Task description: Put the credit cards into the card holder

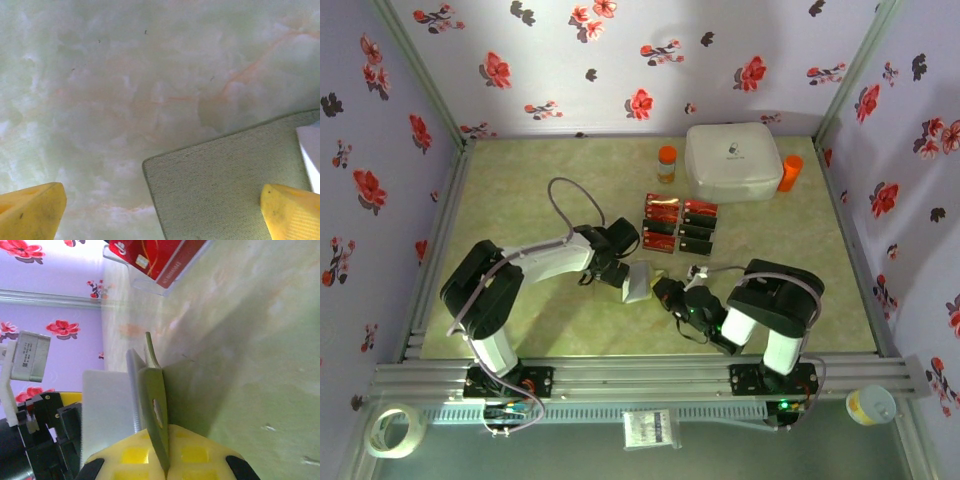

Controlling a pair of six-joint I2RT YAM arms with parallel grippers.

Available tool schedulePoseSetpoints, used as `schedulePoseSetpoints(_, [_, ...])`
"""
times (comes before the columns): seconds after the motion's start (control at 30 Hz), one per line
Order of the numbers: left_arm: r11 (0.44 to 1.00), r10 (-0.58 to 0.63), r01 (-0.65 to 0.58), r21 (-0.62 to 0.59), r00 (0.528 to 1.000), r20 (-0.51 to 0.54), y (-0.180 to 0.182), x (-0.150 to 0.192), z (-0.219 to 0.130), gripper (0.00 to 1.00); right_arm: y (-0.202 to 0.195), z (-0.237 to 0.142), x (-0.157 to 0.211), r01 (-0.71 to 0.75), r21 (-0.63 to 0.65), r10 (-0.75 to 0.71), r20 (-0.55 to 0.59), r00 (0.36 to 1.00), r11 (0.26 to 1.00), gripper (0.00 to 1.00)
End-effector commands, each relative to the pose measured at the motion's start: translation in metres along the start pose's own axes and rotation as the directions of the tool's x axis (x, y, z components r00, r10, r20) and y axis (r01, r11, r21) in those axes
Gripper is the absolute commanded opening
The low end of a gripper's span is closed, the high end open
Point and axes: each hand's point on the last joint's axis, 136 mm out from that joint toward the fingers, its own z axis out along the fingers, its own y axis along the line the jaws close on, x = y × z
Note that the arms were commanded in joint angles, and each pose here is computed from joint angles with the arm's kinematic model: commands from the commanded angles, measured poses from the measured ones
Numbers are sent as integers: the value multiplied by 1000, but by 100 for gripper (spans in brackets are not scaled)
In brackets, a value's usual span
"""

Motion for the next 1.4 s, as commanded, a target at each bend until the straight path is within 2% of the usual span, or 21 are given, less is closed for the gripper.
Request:
schedulePoseSetpoints(0.0, [996,55,-58,-75,998,-36,9,9,8,100,-10,-4,-3,-12,24,11,45,999,1000,0])
schedulePoseSetpoints(0.1, [994,60,-64,-86,997,-50,10,13,13,100,-10,-4,-2,-16,25,15,43,999,1000,0])
schedulePoseSetpoints(0.37, [992,64,-70,-102,996,-60,11,15,17,100,-6,-6,-2,-20,12,19,42,999,1000,21])
schedulePoseSetpoints(0.57, [993,60,-64,-97,997,-43,11,8,10,100,-6,-9,-4,-22,11,21,47,999,1000,41])
schedulePoseSetpoints(0.77, [993,63,-66,-95,997,-39,11,7,7,100,-7,-16,-11,-18,27,17,65,998,999,53])
schedulePoseSetpoints(0.97, [994,55,-58,-94,998,-40,11,8,8,100,12,-25,-15,55,74,-59,55,997,996,54])
schedulePoseSetpoints(1.1, [994,49,-52,-93,998,-36,11,8,7,100,40,-44,-27,214,207,-227,38,973,955,58])
schedulePoseSetpoints(1.17, [995,46,-50,-92,998,-36,10,8,8,100,60,-58,-37,290,225,-305,37,952,930,58])
schedulePoseSetpoints(1.27, [995,40,-43,-90,999,-32,9,7,9,100,80,-64,-45,328,209,-337,9,941,921,53])
schedulePoseSetpoints(1.37, [995,36,-39,-91,999,-32,10,8,9,100,94,-57,-41,351,176,-350,-38,936,920,42])
